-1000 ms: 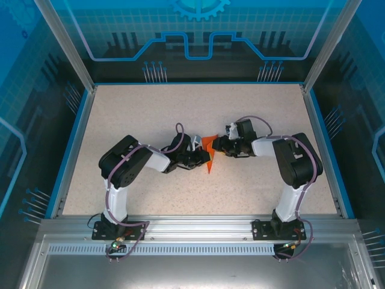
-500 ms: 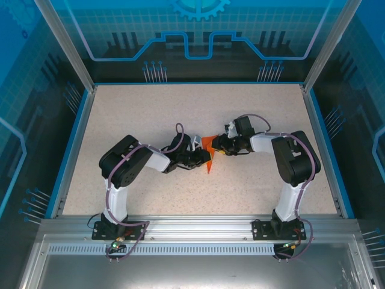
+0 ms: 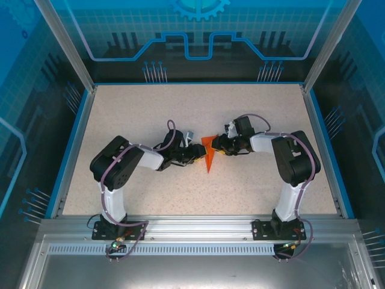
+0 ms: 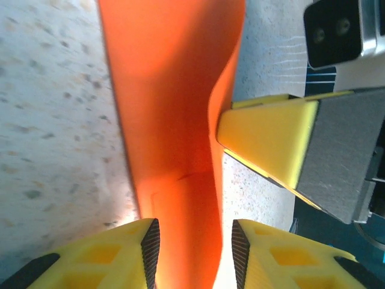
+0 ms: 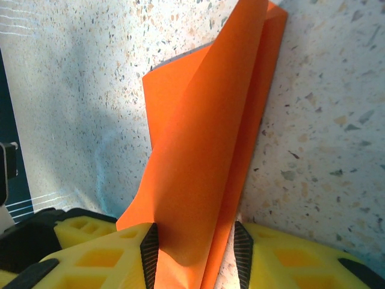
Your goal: Fold a paper plane with a square sheet of paper (fold left side to right side)
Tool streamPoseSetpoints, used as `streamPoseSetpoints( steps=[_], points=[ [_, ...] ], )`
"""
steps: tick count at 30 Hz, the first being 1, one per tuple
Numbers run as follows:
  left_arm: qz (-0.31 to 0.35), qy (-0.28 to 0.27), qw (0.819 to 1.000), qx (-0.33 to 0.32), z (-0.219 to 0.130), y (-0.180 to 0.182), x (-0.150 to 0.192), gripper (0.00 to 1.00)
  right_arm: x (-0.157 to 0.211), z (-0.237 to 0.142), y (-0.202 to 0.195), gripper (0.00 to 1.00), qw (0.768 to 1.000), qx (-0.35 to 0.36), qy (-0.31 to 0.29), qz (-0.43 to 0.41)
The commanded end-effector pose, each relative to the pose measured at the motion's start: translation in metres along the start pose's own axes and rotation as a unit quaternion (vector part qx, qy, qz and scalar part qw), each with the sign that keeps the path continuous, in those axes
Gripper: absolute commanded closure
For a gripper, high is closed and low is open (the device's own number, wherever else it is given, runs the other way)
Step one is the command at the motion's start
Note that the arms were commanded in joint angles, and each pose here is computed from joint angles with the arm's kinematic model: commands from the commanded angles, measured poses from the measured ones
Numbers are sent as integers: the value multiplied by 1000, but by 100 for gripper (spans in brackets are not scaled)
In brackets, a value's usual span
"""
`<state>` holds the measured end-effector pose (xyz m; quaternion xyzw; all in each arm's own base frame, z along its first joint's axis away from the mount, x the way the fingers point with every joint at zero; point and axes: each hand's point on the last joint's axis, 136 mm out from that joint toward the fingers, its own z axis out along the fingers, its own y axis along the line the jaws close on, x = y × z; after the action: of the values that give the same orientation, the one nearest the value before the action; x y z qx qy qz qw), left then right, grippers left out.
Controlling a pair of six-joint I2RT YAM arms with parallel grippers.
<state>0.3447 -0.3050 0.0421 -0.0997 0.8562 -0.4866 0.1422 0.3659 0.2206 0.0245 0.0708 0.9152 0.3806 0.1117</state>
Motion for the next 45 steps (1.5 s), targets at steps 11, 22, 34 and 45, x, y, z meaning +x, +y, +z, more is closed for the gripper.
streamPoseSetpoints(
  steps=[11, 22, 34, 45],
  points=[
    [7, 9, 1000, 15, 12, -12, -19, 61, 22, 16, -23, 59, 999, 38, 34, 9],
    [5, 19, 1000, 21, 23, -11, -25, 80, 22, 15, -20, 59, 999, 32, 34, 7],
    [1, 5, 1000, 5, 14, 3, -28, 100, -2, -10, 12, 49, 1000, -2, -6, -21],
    [4, 6, 1000, 0, 16, 8, -28, 100, -11, -11, 28, 35, 999, -33, -12, -20]
  ],
)
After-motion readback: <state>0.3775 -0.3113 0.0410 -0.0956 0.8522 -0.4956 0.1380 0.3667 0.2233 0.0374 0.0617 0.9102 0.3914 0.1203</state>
